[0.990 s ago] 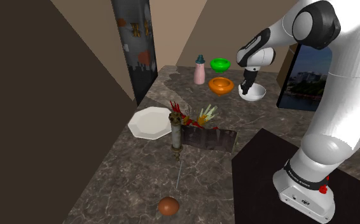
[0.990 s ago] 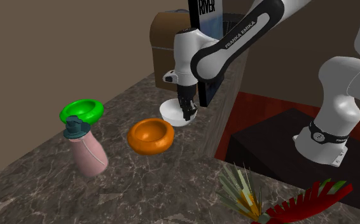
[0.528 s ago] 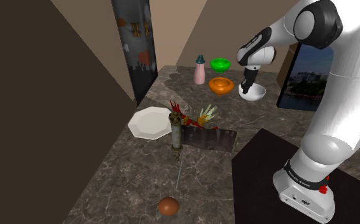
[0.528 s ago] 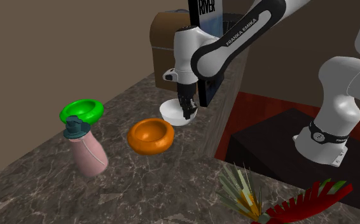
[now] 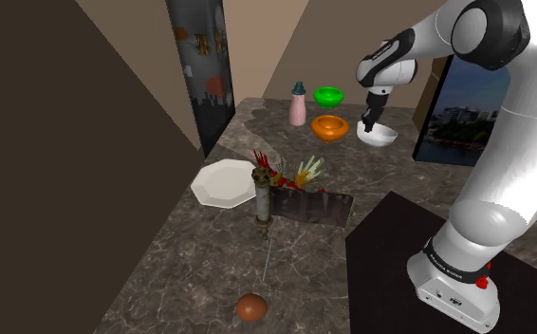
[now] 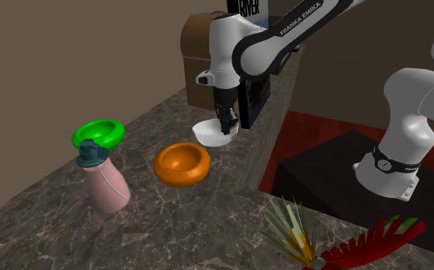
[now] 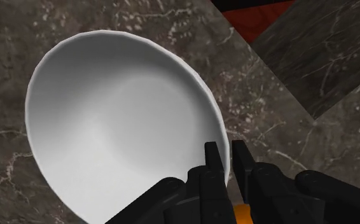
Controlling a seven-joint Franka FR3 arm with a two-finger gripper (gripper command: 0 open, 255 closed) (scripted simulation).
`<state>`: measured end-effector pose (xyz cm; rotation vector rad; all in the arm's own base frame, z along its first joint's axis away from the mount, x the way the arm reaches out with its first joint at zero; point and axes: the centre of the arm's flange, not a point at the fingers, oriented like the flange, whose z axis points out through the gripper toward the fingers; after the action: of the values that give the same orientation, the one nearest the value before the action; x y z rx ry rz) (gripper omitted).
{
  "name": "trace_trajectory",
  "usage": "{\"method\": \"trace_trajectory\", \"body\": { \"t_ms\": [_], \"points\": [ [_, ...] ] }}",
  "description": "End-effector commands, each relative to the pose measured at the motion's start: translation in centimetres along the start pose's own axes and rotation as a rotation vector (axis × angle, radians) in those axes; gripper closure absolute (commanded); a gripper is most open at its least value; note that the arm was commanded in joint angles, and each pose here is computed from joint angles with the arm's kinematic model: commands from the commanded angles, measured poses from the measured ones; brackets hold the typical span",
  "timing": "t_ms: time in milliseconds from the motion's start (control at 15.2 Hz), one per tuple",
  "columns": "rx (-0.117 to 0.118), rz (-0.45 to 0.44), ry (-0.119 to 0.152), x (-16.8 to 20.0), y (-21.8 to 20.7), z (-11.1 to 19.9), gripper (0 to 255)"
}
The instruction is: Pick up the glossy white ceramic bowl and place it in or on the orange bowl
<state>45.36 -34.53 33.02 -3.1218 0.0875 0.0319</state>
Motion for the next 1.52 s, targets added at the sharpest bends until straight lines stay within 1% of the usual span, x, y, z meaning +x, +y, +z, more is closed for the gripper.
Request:
{"method": "trace_trajectory", "body": {
  "t_ms": [0, 1452],
  "points": [
    [0.0, 0.0, 0.0, 0.0, -0.1, -1.1, 255],
    [0.0, 0.0, 0.0, -0.2, -0.3, -12.4, 255]
  ]
}}
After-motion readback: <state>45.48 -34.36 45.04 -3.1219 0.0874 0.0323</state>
